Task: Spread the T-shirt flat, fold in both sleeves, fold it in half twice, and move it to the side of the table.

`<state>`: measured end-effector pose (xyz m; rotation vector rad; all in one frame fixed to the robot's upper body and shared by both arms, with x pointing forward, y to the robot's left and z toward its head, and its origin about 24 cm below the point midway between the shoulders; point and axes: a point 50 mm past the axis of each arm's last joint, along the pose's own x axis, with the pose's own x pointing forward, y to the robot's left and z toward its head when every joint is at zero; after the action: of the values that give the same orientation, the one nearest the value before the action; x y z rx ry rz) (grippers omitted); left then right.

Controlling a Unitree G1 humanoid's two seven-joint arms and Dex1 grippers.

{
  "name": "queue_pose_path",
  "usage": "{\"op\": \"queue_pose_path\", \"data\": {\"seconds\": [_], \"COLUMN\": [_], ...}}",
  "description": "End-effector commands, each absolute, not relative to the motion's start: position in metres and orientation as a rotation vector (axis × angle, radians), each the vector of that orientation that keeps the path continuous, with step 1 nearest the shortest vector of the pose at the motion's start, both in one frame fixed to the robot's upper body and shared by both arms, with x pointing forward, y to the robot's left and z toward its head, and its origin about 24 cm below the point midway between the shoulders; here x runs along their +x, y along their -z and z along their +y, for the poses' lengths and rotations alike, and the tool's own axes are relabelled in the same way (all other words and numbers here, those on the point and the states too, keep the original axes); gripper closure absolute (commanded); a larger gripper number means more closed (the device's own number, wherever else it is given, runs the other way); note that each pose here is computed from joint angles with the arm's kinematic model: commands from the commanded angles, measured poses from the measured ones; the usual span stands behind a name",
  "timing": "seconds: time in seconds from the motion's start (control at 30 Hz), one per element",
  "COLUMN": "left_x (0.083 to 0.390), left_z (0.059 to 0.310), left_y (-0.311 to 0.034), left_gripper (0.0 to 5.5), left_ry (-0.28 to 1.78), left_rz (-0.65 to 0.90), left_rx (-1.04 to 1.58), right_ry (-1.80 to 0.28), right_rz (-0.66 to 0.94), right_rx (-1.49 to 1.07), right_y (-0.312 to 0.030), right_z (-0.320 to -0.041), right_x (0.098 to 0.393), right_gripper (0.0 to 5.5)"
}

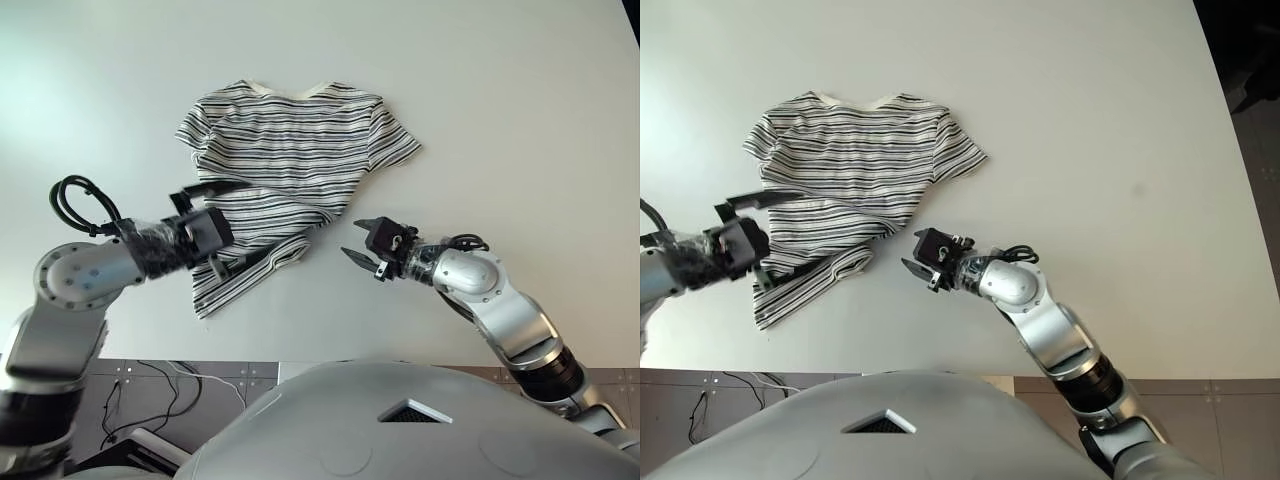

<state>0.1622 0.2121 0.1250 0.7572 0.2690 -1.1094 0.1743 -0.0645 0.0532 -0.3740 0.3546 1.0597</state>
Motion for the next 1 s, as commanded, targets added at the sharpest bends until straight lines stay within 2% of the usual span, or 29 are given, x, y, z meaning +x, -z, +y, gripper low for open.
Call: {"op": "queue_pose_path", "data": {"seconds": [0.03, 0.13, 0.2, 0.4, 0.57, 0.67, 0.8, 1.0], "left_x": [0.156, 0.165, 0.161, 0.147, 0.145, 0.156, 0.166, 0.163], "left_z": [0.219, 0.239, 0.249, 0.244, 0.281, 0.293, 0.285, 0.282], "left_y": [-0.118, -0.105, -0.097, -0.077, -0.066, -0.073, -0.073, -0.06], "left_gripper": [0.96, 0.96, 0.96, 0.96, 0.96, 0.96, 0.96, 0.96], "left_ry": [1.174, 1.098, 1.116, 1.203, 1.162, 1.152, 1.173, 1.172], "left_rz": [0.378, 0.463, 0.52, 0.568, 0.723, 0.73, 0.684, 0.703], "left_rx": [0.857, 1.042, 1.131, 1.132, 1.282, 1.344, 1.328, 1.278], "right_ry": [-0.999, -0.907, -0.912, -0.926, -1.004, -1.053, -1.133, -1.189], "right_rz": [0.339, 0.329, 0.333, 0.3, 0.29, 0.288, 0.271, 0.273], "right_rx": [-0.429, -0.474, -0.463, -0.457, -0.378, -0.383, -0.365, -0.422], "right_y": [-0.051, -0.046, -0.045, -0.049, -0.054, -0.053, -0.053, -0.041], "right_z": [-0.056, -0.051, -0.045, -0.033, -0.021, -0.013, 0.012, 0.046], "right_x": [0.184, 0.195, 0.194, 0.202, 0.198, 0.194, 0.193, 0.197], "right_gripper": [3.11, 3.11, 3.11, 3.11, 3.11, 3.11, 3.11, 3.11]}}
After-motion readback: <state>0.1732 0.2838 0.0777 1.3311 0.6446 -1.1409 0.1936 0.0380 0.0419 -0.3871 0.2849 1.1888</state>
